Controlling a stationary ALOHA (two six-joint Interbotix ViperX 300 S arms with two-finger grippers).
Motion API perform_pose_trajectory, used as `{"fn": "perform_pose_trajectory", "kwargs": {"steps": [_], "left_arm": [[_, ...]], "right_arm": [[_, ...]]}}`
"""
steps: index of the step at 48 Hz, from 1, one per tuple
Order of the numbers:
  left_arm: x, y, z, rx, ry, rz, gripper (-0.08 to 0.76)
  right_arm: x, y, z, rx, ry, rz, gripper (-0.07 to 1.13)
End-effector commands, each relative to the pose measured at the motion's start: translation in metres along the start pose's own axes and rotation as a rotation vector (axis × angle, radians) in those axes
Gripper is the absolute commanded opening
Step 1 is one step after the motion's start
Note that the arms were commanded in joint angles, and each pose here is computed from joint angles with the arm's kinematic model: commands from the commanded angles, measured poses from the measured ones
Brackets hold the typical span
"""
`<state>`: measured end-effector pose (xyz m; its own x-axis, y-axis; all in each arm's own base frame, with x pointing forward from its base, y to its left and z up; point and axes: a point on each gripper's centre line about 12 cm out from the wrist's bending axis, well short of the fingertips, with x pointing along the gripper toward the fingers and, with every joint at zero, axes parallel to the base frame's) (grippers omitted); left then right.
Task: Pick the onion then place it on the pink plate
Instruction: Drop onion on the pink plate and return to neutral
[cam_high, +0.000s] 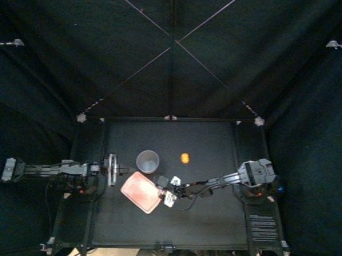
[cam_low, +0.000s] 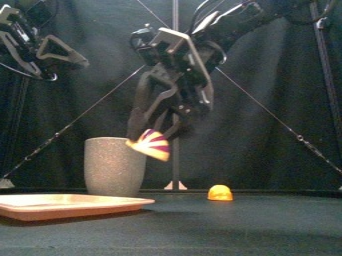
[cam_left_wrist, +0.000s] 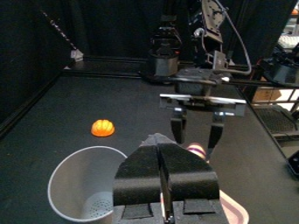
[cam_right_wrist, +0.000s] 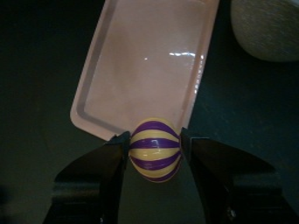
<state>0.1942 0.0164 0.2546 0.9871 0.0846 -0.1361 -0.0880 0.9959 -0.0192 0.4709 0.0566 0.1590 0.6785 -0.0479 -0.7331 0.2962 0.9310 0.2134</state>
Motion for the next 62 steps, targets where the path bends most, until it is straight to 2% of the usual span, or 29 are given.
{"fn": "perform_pose_trajectory", "kwargs": {"steps": [1,15,28,42,49,62], "left_arm": [[0.001,0.0,0.003,0.006,-0.011,0.003,0.099],[0.0,0.002,-0.004,0.005,0.006,0.01,0.099],[-0.001,0.004,-0.005,0.002,0.009,0.02,0.099],[-0.001,0.004,-0.006,-0.001,0.01,0.02,0.099],[-0.001,0.004,-0.006,-0.003,0.01,0.02,0.099],[-0.001,0.005,-0.007,0.001,0.013,0.024,0.099]], "right_arm": [[0.001,0.009,0.029,-0.005,-0.069,0.022,0.83],[0.021,0.008,0.058,-0.029,-0.129,0.01,0.97],[0.018,0.004,0.065,-0.062,-0.132,-0.041,0.97],[-0.019,-0.009,0.059,-0.082,-0.113,-0.118,0.97],[-0.045,-0.017,0.046,-0.064,-0.114,-0.101,0.97],[-0.083,-0.026,0.016,-0.129,-0.177,0.03,0.97]]}}
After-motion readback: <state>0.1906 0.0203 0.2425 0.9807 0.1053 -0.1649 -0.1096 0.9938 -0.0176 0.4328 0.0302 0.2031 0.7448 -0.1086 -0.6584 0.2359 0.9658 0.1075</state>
